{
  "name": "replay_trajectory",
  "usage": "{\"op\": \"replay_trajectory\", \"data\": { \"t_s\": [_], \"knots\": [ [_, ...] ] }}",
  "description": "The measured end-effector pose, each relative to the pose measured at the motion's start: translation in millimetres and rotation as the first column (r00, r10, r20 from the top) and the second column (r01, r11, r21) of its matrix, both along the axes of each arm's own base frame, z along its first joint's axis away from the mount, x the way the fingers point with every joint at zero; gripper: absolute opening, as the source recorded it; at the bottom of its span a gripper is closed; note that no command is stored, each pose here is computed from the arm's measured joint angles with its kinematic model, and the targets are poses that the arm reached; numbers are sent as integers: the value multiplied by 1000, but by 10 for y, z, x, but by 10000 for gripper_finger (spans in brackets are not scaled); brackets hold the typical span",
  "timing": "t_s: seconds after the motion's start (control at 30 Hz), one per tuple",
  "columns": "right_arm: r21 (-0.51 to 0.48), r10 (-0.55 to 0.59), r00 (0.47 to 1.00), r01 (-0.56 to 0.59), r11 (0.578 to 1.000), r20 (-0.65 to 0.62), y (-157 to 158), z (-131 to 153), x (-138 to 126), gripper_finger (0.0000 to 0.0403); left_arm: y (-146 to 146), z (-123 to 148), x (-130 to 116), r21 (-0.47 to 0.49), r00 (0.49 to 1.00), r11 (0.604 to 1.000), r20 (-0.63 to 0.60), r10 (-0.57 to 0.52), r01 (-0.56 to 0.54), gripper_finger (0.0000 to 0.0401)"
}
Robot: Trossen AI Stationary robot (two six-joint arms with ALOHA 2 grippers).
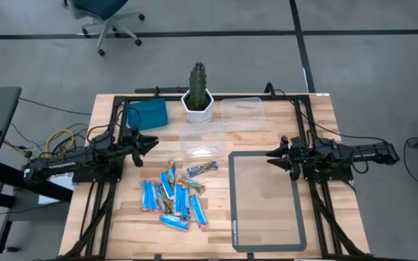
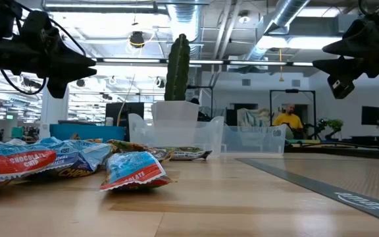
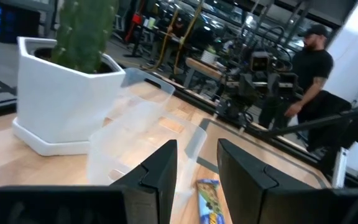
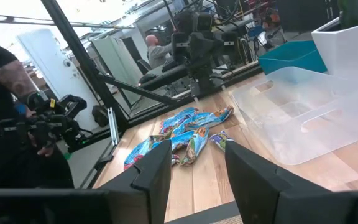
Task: Pick and place Granola Bars by type
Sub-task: Put the red granola bar into the blue bin
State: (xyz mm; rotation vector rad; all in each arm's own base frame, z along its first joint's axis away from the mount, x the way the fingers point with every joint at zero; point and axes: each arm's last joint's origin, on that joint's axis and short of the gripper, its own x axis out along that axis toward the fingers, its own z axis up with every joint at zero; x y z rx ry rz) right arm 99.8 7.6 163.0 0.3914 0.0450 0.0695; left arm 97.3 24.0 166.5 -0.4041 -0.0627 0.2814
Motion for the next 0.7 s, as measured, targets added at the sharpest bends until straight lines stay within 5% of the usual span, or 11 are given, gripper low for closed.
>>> {"op": "replay_trajectory", "data": {
  "t_s": [0.7],
  "knots": [
    [0, 0, 1000, 0, 1000, 0, 0, 1, 0, 141, -5, 145, -15, -257, 985, 965, 173, 4, 41, 106]
  ]
}}
